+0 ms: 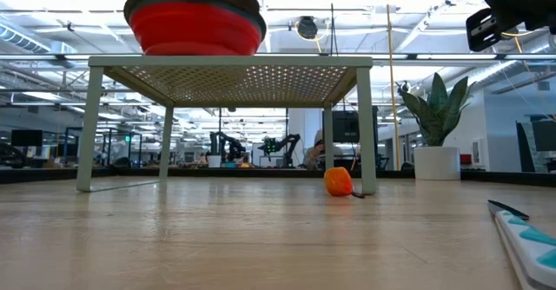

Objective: Pick & Place Fruit
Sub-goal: Put the orange into the red strainer bowl on the shelf, then put the kiwi into the red strainer bowl on the shelf

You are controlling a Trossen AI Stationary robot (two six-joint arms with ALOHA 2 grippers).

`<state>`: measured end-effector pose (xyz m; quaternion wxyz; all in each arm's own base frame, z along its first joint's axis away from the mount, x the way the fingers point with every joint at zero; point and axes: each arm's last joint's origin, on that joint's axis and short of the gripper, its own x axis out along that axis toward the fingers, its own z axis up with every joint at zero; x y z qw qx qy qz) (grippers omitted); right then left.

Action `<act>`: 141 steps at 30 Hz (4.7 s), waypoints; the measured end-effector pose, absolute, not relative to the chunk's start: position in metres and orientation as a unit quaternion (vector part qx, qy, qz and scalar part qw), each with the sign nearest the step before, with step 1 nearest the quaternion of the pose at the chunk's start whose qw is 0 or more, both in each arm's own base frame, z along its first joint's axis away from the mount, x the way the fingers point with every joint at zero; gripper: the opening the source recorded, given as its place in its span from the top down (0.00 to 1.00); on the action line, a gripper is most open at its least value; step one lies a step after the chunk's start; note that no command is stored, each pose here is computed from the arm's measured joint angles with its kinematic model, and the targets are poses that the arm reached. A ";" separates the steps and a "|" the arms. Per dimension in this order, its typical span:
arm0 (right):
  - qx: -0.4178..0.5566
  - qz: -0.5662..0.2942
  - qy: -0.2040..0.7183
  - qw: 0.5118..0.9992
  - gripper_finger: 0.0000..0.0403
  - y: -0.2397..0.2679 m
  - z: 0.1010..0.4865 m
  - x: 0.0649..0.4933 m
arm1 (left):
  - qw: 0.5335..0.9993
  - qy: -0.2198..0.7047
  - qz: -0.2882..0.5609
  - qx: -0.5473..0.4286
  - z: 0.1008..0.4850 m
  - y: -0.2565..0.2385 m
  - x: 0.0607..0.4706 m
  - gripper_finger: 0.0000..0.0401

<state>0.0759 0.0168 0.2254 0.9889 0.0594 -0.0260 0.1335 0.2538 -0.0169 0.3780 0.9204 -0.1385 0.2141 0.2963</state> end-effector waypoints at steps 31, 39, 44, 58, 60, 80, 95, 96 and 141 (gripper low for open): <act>0.059 0.133 -0.026 0.989 0.99 0.017 0.225 0.076 | 0.827 0.386 0.317 -0.259 0.345 0.004 0.239 0.69; 0.059 0.133 -0.026 0.989 0.99 0.017 0.225 0.076 | 0.831 0.392 0.313 -0.242 0.345 0.008 0.239 0.52; 0.061 0.133 -0.028 0.989 0.99 0.017 0.226 0.076 | 0.836 0.394 0.306 -0.230 0.347 0.008 0.238 0.46; 0.155 0.147 -0.068 0.975 0.99 0.017 0.236 0.075 | 0.857 0.311 0.288 -0.295 0.375 -0.015 0.202 0.63; 0.165 0.148 -0.064 0.973 0.99 0.017 0.236 0.075 | 0.862 0.295 0.286 -0.298 0.379 -0.022 0.196 0.67; 0.157 0.257 -0.007 0.953 1.00 0.029 0.234 0.099 | 0.917 0.217 0.229 -0.243 0.382 -0.099 0.167 0.99; 0.187 0.341 0.101 0.916 1.00 0.063 0.239 0.123 | 0.935 0.200 0.206 -0.211 0.346 -0.129 0.166 0.99; 0.185 0.344 0.108 0.914 1.00 0.067 0.241 0.125 | 0.936 0.198 0.200 -0.210 0.346 -0.129 0.165 0.99; 0.319 0.179 0.509 0.779 1.00 0.172 0.258 0.154 | 0.974 0.221 0.013 -0.039 0.382 -0.070 0.121 1.00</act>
